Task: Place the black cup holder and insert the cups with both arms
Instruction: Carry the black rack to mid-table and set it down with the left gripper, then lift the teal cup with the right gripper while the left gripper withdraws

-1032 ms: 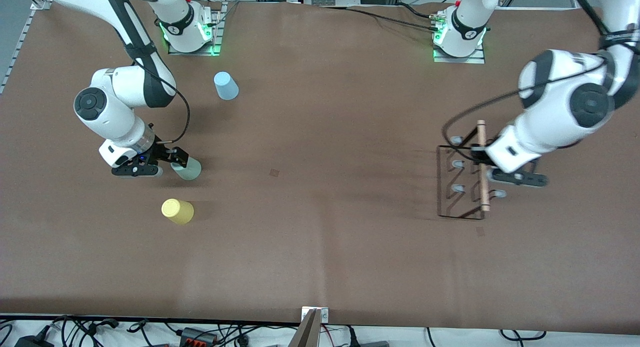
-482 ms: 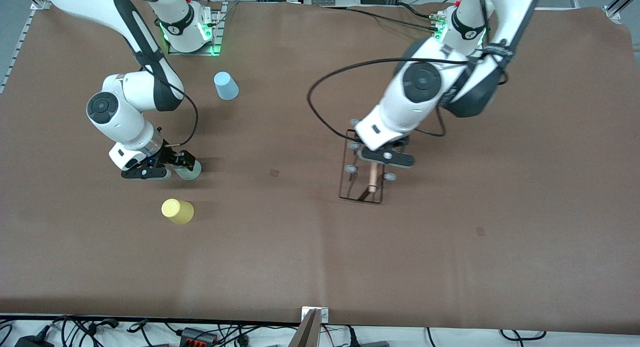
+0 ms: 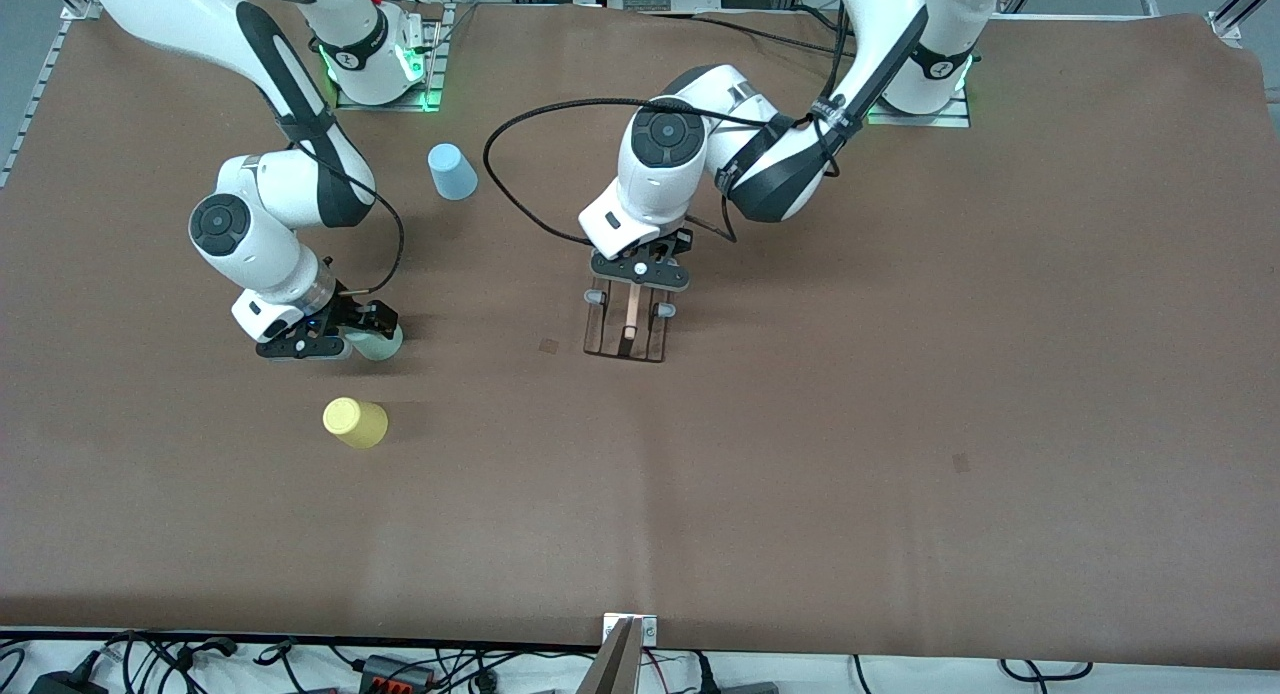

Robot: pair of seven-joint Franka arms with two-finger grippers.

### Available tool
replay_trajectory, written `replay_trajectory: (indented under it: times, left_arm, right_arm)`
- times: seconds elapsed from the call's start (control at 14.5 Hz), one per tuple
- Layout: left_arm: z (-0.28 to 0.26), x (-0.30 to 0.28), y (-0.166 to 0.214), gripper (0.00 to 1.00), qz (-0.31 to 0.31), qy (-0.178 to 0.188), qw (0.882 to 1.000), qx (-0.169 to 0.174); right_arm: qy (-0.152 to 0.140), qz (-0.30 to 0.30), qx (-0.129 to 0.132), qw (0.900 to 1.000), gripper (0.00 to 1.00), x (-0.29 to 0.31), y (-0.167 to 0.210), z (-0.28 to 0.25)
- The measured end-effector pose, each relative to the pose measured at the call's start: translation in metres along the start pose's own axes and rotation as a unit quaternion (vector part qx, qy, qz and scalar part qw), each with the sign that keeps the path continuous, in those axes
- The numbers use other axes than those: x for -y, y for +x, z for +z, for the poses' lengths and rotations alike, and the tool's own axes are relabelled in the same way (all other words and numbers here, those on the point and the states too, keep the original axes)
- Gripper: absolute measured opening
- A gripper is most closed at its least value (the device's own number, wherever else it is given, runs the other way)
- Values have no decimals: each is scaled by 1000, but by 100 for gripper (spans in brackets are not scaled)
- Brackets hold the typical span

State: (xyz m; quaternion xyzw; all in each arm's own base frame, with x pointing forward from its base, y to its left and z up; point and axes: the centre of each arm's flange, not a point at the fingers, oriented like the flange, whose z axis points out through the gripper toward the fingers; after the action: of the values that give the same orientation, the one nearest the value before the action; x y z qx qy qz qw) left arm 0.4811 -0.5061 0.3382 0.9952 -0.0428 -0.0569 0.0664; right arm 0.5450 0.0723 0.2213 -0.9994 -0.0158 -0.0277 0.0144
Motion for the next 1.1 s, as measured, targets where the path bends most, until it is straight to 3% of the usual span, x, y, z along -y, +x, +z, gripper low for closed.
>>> replay_trajectory:
  times: [0.14,0.21,0.55,0.76,0.83,1.1]
  left_arm:
    - [1,0,5,17,-14,-3,1000,-3]
    - [-1,1,6,23,-17,-4,1000,-5]
    - [-21,10,17,67,-29,-5,999,-13]
    - [-78,61,40,95,-47,29,998,-24]
    - [-101,88,47,100,-42,42,998,-20]
    - [-168,207,65,100,-13,90,996,17]
  right_arm:
    - [0,0,3,1000,100,0,-2,2]
    - [0,0,4,1000,100,0,-3,3]
    - [0,-1,6,1000,95,0,-5,5]
    - [0,-1,4,1000,68,1,-5,2]
    - [0,-2,3,1000,68,2,-5,1]
    - [1,-4,-10,1000,68,5,4,-20]
